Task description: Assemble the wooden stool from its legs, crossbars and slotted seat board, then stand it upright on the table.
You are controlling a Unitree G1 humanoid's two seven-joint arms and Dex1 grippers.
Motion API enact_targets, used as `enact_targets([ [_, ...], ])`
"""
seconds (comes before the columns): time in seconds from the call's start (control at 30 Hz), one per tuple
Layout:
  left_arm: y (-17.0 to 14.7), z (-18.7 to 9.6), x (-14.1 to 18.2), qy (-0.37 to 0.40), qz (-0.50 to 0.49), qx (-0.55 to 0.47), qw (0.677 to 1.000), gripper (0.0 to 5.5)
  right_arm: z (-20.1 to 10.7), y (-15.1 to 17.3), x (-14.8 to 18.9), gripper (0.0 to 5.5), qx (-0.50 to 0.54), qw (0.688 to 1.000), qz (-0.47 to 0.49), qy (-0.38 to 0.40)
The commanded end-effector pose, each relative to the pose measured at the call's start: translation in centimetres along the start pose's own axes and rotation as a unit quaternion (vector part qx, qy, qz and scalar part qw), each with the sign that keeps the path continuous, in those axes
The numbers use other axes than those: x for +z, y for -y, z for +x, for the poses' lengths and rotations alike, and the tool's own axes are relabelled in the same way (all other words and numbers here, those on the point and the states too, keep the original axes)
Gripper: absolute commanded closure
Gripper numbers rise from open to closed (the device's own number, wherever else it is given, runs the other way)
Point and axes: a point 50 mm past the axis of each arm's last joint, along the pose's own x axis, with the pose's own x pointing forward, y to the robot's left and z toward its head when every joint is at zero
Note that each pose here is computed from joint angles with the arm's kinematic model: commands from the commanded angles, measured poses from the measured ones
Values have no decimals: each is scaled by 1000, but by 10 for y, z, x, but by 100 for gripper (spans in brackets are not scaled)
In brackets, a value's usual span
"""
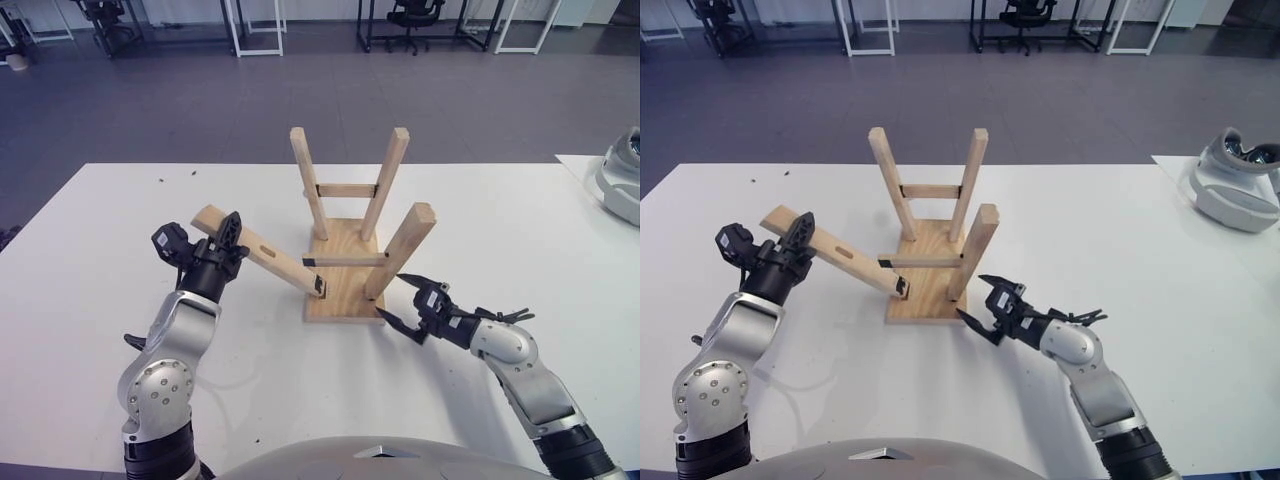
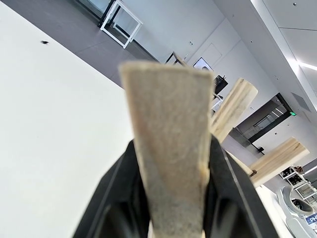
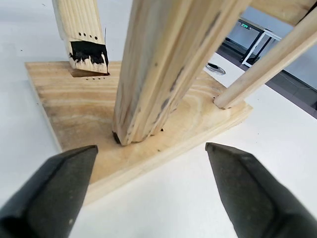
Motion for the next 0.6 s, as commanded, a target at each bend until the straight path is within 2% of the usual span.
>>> enact_targets([
  [0.03, 1, -1, -5, -14, 32, 18, 999, 448, -2, 2, 5, 145, -5, 1000, -9, 8],
  [0.17, 5, -5, -13, -35, 78, 29, 996, 448, -1, 1, 7, 145, -9, 1000, -9, 11],
  [0.3, 3, -7, -17, -53, 185, 52, 980, 447, -2, 6, 15, 145, -19, 999, -17, 22],
  [0.4, -4, -12, -23, -66, 255, 73, 962, 446, -4, 19, 36, 145, -42, 997, -15, 63],
  [0.6, 4, -11, -40, -70, 295, 50, 952, 443, -27, 29, 80, 145, -38, 988, 27, 146],
])
